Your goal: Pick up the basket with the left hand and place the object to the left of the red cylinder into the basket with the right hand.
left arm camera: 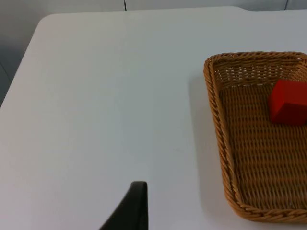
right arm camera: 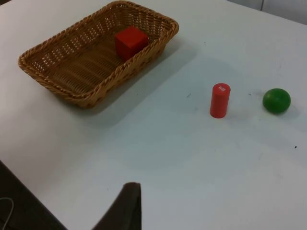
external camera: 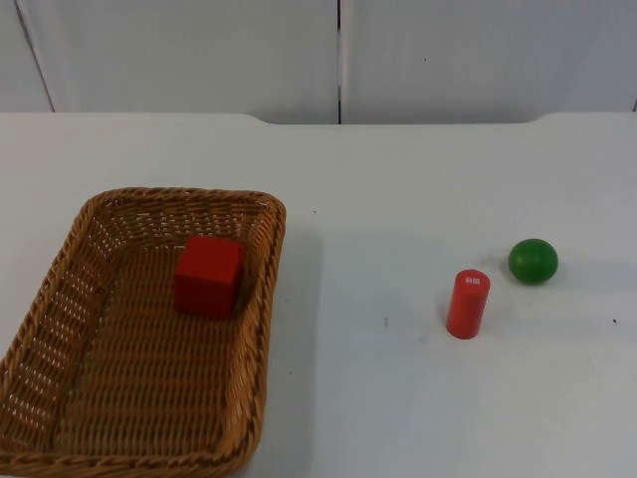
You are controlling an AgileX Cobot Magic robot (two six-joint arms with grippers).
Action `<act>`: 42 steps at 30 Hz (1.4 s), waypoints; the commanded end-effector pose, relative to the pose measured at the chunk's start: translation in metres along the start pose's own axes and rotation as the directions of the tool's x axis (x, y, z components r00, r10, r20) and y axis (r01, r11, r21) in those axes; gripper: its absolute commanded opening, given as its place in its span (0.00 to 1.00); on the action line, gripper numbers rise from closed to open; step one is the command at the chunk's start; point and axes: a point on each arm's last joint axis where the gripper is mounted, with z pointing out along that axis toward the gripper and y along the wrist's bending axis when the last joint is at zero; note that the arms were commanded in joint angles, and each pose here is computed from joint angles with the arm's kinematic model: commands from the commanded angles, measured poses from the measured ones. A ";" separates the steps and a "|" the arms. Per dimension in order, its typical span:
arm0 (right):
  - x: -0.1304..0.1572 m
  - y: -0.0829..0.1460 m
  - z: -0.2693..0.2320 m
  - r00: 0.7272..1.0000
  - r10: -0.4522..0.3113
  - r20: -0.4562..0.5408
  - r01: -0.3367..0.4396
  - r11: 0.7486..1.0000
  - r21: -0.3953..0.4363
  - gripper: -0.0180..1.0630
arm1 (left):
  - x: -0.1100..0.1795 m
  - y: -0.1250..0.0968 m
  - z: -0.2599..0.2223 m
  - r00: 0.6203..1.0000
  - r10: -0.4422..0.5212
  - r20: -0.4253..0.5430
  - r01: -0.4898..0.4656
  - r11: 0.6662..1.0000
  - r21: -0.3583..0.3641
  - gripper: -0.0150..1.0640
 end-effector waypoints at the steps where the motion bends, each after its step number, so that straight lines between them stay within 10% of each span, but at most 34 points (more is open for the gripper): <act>1: 0.000 0.000 0.000 1.000 -0.002 0.005 0.002 1.000 0.002 0.99 | 0.000 0.000 0.000 1.000 -0.011 0.011 0.011 1.000 -0.023 0.99; 23: 0.000 0.000 0.000 1.000 -0.001 0.005 0.001 1.000 0.004 0.99 | 0.000 0.000 0.000 1.000 -0.003 0.011 0.003 1.000 -0.013 0.99; 42: 0.000 0.003 0.001 0.990 0.137 0.027 -0.139 0.953 0.268 0.99 | 0.000 0.000 0.000 1.000 -0.003 0.011 0.003 1.000 -0.013 0.99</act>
